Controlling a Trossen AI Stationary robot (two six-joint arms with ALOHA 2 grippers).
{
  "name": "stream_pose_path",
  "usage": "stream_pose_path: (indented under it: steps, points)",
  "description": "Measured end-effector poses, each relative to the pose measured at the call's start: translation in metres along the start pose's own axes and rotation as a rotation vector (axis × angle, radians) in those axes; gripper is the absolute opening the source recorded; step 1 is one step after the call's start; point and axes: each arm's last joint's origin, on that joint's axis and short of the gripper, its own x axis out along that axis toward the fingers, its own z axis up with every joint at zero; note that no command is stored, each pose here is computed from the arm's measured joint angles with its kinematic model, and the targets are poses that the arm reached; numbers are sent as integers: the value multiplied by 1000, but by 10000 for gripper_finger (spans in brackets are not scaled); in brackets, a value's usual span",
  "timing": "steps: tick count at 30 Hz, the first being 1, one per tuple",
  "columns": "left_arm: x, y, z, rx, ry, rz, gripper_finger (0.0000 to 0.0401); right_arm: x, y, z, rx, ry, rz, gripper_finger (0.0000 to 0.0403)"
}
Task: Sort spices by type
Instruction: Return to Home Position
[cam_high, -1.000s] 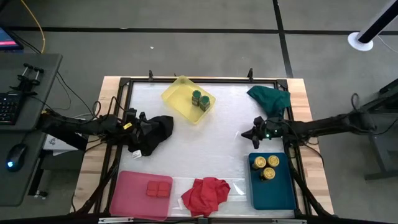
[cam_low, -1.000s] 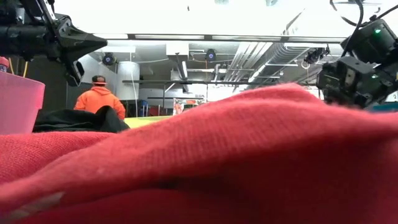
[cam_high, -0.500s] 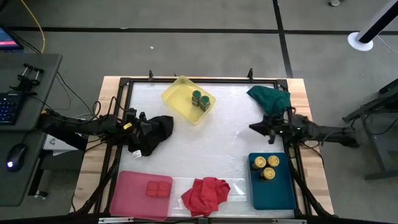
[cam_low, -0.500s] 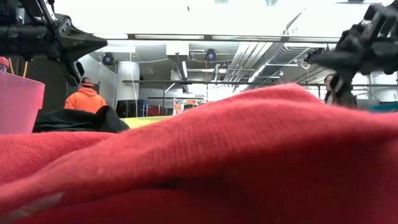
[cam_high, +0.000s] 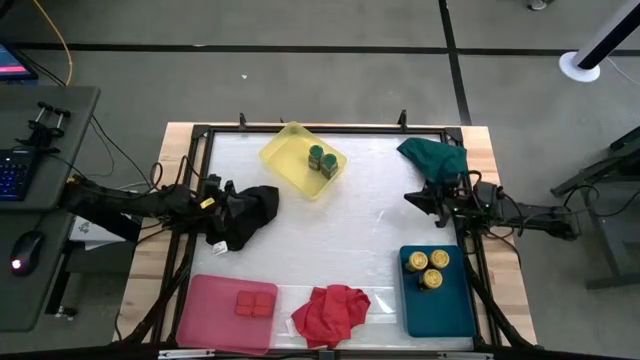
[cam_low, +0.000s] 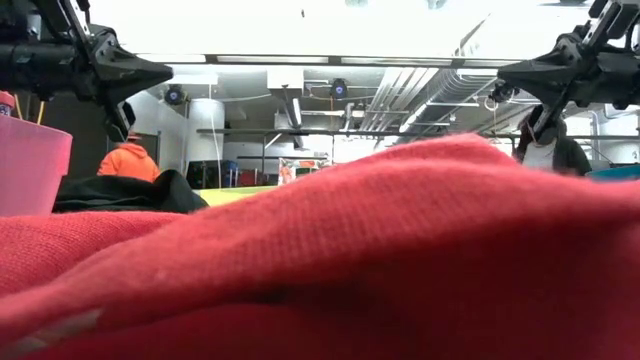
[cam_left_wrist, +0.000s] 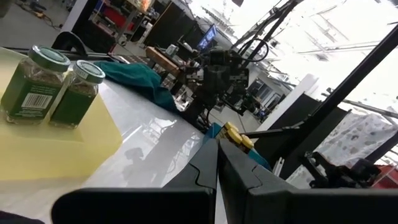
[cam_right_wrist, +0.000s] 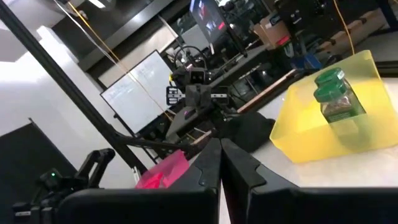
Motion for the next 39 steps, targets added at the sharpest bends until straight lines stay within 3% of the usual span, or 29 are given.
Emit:
stream_pose_path:
  steps: [39]
  points:
    - [0,1,-1,3,12,9,0,0,-3,-4,0,37,-27,1]
